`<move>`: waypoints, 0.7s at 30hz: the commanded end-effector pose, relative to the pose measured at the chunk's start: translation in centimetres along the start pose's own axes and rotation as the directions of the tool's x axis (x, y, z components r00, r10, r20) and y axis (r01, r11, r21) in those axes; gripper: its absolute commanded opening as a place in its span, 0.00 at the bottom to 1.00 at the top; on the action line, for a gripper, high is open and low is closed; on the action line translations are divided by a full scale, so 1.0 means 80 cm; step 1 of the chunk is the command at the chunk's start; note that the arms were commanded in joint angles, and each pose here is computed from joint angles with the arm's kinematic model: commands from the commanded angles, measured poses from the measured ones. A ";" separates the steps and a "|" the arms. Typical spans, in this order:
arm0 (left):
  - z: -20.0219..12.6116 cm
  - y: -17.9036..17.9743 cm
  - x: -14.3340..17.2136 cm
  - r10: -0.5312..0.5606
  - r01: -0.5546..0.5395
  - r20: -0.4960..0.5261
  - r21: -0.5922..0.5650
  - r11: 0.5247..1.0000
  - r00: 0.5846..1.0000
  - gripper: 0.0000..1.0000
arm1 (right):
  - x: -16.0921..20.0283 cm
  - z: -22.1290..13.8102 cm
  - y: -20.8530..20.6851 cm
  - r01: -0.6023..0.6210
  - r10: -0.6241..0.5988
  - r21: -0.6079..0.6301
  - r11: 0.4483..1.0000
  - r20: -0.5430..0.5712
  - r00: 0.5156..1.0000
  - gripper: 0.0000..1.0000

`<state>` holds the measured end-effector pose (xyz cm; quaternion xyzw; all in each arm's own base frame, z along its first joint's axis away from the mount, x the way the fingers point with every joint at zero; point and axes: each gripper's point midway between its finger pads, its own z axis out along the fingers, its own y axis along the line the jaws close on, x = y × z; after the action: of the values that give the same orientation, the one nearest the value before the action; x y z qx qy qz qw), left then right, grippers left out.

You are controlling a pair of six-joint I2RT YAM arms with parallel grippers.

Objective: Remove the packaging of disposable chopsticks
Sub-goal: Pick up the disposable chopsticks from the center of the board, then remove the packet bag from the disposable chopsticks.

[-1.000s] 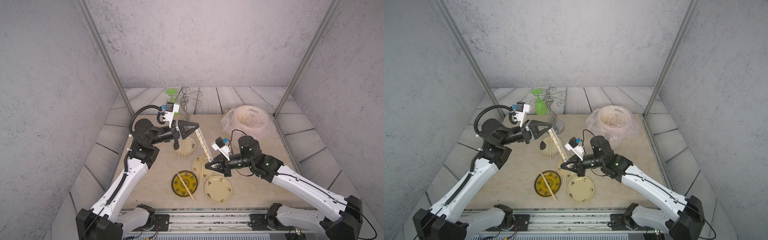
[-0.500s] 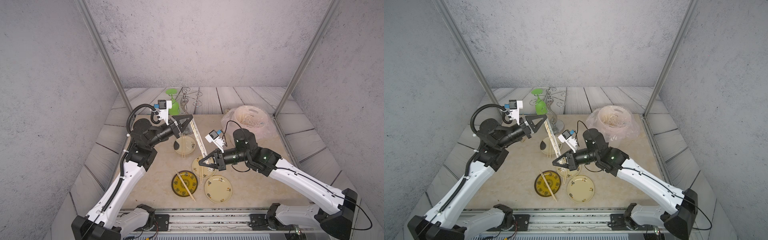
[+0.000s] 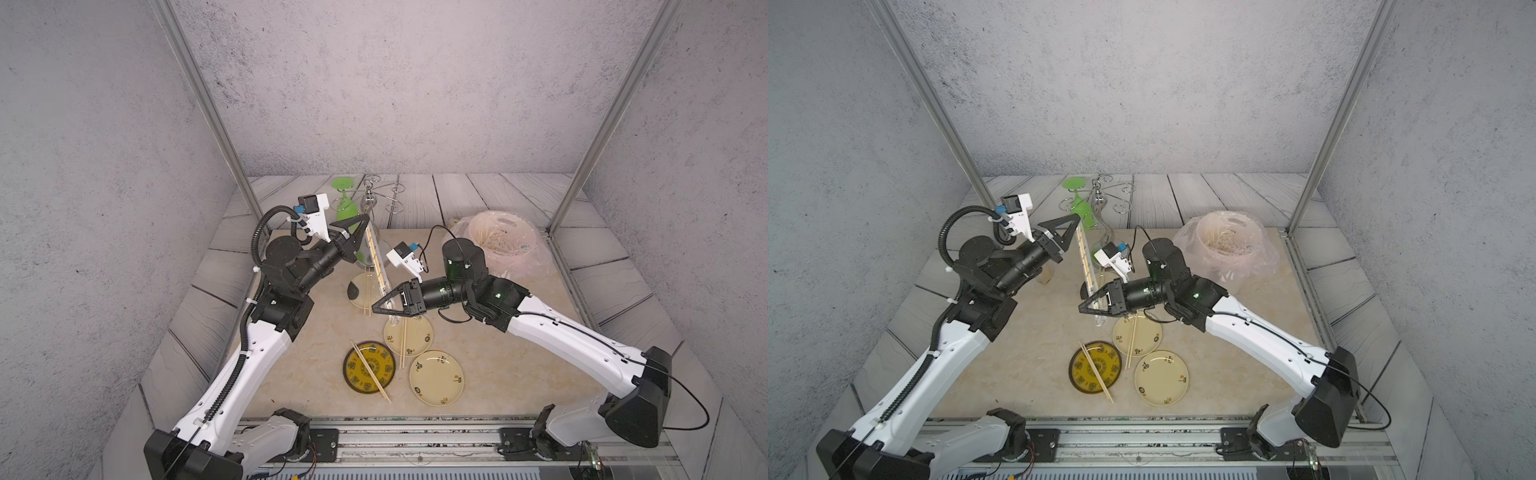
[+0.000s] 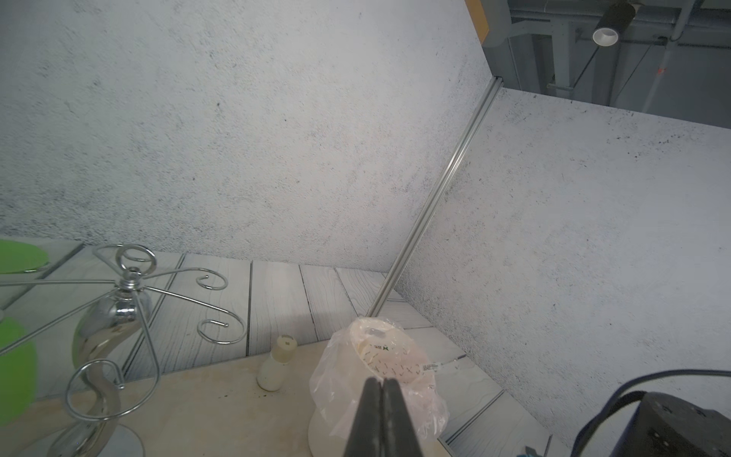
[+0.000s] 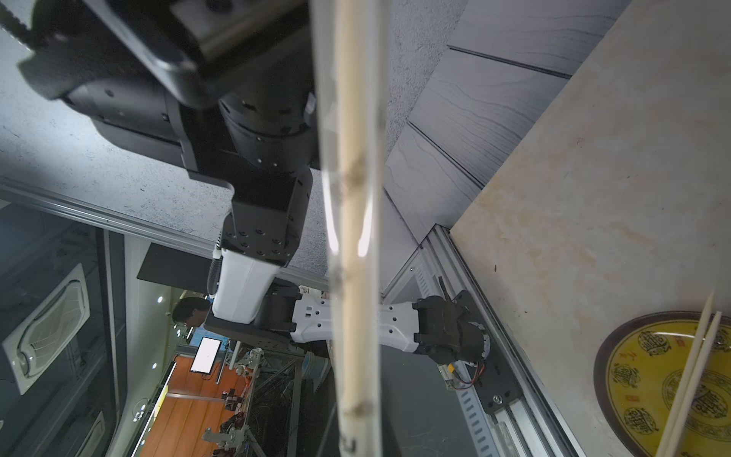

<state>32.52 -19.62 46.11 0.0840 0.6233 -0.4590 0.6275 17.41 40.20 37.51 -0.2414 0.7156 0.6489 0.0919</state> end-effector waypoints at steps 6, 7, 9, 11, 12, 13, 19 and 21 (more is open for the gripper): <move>-0.008 -0.042 0.073 -0.037 0.077 -0.244 0.158 0.985 0.969 0.00 | -0.158 -0.046 0.047 0.203 -0.187 0.000 0.979 0.392 0.901 0.00; -0.009 -0.044 0.071 -0.035 0.075 -0.240 0.160 0.984 0.970 0.00 | -0.160 -0.045 0.044 0.200 -0.185 0.002 0.980 0.391 0.902 0.00; -0.012 -0.047 0.068 -0.030 0.070 -0.232 0.166 0.984 0.972 0.00 | -0.164 -0.043 0.036 0.189 -0.178 0.010 0.982 0.396 0.901 0.00; -0.013 -0.049 0.067 -0.023 0.063 -0.229 0.168 0.984 0.973 0.00 | -0.164 -0.041 0.027 0.181 -0.173 0.017 0.983 0.393 0.903 0.00; -0.014 -0.050 0.067 -0.018 0.057 -0.230 0.167 0.984 0.973 0.00 | -0.163 -0.040 0.019 0.172 -0.168 0.027 0.985 0.394 0.904 0.00; -0.014 -0.050 0.070 -0.016 0.057 -0.238 0.166 0.984 0.971 0.00 | -0.162 -0.039 0.012 0.165 -0.167 0.038 0.986 0.394 0.904 0.00; -0.011 -0.065 0.077 -0.039 0.096 -0.264 0.206 0.974 0.964 0.00 | -0.167 -0.037 -0.013 0.151 -0.171 0.080 0.985 0.407 0.897 0.00; -0.012 -0.071 0.078 -0.041 0.102 -0.270 0.215 0.971 0.962 0.00 | -0.174 -0.040 -0.016 0.155 -0.182 0.097 0.983 0.420 0.889 0.00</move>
<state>34.21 -18.22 45.80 0.0484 0.6285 -0.4214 0.6519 19.20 41.70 38.86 -0.2432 0.7018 0.6662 0.0677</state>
